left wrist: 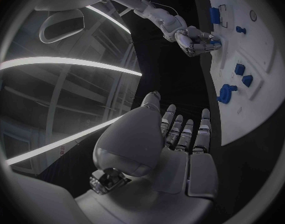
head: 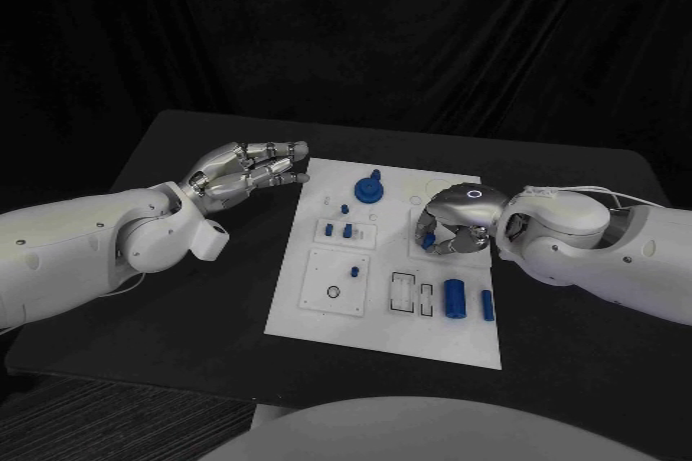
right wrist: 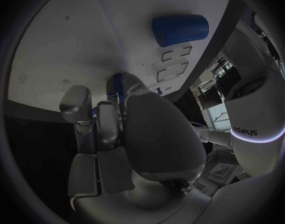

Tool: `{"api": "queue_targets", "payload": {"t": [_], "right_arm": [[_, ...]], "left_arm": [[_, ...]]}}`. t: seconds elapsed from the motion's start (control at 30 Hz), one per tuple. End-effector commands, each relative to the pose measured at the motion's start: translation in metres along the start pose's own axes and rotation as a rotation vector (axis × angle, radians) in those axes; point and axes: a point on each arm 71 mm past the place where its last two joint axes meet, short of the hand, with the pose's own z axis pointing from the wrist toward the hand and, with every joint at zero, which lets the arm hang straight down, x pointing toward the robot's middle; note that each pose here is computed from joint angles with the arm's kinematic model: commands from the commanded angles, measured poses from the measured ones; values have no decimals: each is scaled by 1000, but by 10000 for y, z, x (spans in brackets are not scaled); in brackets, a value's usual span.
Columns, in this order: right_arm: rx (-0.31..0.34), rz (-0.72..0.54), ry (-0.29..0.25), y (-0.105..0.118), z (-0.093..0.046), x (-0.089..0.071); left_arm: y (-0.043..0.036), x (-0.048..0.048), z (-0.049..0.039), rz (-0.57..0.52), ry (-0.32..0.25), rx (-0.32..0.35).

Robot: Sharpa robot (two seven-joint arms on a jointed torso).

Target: Assemble the parts on the task board

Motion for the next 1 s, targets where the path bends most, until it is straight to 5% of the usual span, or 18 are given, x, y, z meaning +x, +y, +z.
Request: {"api": "queue_targets", "payload": {"t": [0.03, 0.37, 0.63, 1.0], "right_arm": [[-29, -5, -53, 38, -12, -23], [-40, -10, -100, 95, -73, -148], [-65, -45, -152, 203, -125, -491], [-144, -75, -127, 615, 13, -729]], "left_arm": [[4, 18, 4, -15, 11, 9], [21, 23, -5, -18, 12, 1], [27, 27, 0, -19, 14, -2], [36, 40, 31, -22, 22, -1]]}}
